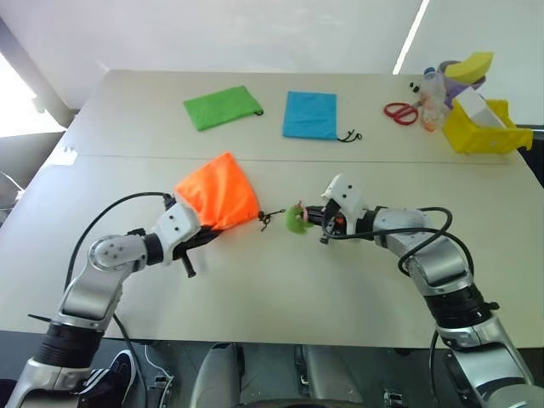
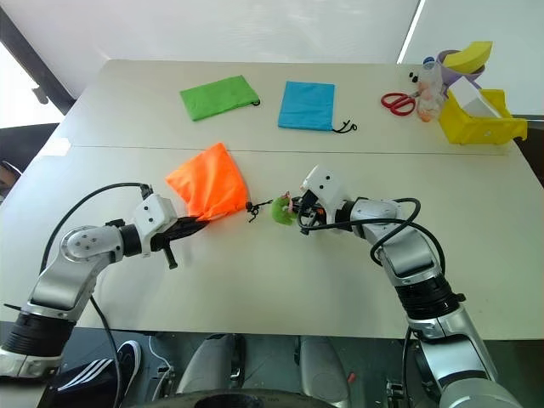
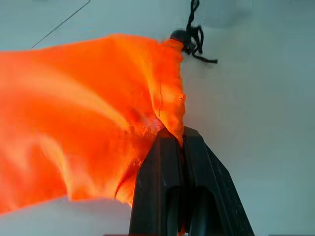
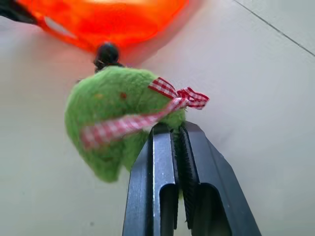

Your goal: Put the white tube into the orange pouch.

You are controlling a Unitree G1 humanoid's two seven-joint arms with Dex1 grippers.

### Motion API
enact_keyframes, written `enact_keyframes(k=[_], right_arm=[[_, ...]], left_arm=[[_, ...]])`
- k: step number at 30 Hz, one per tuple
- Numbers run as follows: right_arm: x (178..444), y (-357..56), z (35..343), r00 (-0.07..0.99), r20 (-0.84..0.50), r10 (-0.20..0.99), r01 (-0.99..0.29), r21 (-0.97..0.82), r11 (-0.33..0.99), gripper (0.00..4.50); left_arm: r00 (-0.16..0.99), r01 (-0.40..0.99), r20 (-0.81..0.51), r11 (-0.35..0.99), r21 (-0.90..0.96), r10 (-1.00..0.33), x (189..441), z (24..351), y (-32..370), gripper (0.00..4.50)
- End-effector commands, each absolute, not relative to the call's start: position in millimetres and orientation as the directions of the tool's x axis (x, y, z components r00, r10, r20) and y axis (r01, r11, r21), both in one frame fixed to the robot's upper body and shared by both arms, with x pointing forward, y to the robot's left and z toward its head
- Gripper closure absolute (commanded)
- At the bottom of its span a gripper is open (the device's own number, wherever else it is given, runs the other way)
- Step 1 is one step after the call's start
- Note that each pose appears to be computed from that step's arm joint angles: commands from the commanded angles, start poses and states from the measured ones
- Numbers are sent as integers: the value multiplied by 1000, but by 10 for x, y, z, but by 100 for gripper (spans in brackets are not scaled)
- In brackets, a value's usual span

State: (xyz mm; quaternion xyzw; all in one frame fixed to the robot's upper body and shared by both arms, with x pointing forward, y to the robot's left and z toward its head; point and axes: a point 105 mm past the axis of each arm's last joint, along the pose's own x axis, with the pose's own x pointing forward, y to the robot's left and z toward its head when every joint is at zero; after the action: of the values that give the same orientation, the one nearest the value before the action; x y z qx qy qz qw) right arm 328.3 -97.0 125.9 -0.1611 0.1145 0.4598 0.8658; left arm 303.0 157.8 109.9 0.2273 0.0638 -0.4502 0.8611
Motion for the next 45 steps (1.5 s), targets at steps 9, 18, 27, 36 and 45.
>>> enact_keyframes(k=[9, 18, 27, 36, 45], right_arm=[[3199, -896, 1440, 521, -274, 808, -853, -205, 480, 450], [3173, -822, 1391, 496, -275, 824, -868, -203, 454, 450], [3273, -798, 1363, 524, -261, 811, -850, -228, 476, 450], [3399, -842, 1380, 567, -242, 787, -819, -264, 509, 450], [3408, -833, 1419, 597, -218, 772, -796, -284, 535, 450]], left_arm=[[478, 878, -296, 441, 188, -827, 2951, 1191, 1463, 363], [405, 913, -194, 387, 127, -893, 3014, 1681, 1624, 71], [320, 925, -248, 245, 291, -914, 3480, 1753, 1403, 71], [36, 946, -401, -98, 308, -915, 3665, 1556, 966, 71], [-27, 903, -584, -270, 334, -812, 3712, 1428, 786, 71]])
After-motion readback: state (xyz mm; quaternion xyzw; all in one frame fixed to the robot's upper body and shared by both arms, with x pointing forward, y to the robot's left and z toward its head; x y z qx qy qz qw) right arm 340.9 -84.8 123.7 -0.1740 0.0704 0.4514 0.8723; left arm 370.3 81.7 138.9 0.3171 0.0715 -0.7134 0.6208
